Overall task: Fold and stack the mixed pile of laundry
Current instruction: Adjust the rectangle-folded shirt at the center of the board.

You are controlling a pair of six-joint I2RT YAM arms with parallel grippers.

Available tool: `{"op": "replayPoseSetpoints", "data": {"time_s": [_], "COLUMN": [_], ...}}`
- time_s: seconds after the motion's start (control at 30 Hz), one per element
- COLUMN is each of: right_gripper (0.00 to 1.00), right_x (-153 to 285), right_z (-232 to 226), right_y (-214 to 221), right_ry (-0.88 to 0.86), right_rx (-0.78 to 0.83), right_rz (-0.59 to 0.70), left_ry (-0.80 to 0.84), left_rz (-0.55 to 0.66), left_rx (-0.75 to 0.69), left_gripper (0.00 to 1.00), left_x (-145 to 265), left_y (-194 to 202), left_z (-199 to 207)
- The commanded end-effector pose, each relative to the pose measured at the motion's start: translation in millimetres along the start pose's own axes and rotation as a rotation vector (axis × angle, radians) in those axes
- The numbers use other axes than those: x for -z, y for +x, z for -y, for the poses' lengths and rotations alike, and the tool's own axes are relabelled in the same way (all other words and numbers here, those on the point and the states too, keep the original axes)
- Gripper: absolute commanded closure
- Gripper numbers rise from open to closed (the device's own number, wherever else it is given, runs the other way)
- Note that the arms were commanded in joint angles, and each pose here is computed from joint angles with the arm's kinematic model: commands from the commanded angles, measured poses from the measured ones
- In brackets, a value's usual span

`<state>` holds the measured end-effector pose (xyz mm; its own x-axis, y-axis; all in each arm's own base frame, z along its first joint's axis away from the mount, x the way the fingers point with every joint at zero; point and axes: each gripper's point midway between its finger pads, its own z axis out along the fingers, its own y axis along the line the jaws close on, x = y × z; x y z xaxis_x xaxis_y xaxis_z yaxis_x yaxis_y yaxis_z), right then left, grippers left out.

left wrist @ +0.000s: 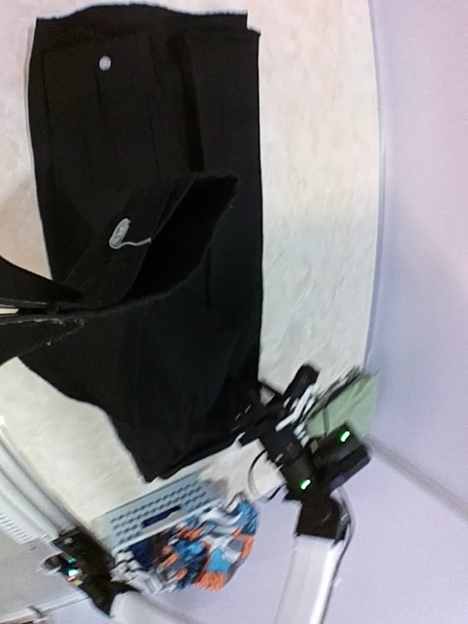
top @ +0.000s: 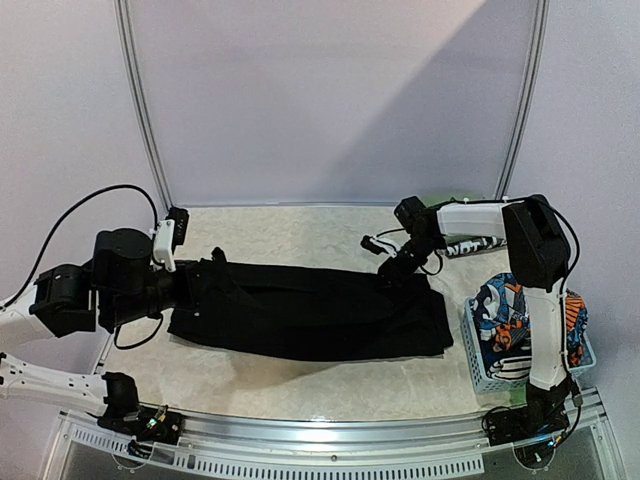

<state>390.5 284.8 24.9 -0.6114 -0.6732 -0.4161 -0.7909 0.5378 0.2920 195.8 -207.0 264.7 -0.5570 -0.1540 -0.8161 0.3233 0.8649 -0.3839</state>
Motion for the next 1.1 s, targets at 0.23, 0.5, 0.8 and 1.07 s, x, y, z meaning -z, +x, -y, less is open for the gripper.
{"op": "replayPoseSetpoints", "data": {"time_s": [0.23, 0.5, 0.8, 1.07], "right_gripper": [0.45, 0.33, 0.27, 0.28], "right_x": [-11, 43, 24, -1], "right_z": [-4, -44, -71, -76], "right_y": [26, -32, -49, -41], "right_ry": [0.018, -0.094, -0.121, -0.087], "right_rx": [-0.005, 0.121, 0.26, 0.338], "right_rz": [-0.126, 0.07, 0.024, -0.051], "left_ry": [-0.151, -0.119, 0.004, -0.031], "left_rz": [-0.072, -0.011, -0.125, -0.143], "left_rx": [-0.179, -0.331, -0.261, -0.248], "left_gripper": [1.0, 1.0, 1.0, 1.0], "left_x": [17, 24, 0, -6], "left_y": [1, -28, 29, 55], "left_z": [-9, 7, 22, 9]}}
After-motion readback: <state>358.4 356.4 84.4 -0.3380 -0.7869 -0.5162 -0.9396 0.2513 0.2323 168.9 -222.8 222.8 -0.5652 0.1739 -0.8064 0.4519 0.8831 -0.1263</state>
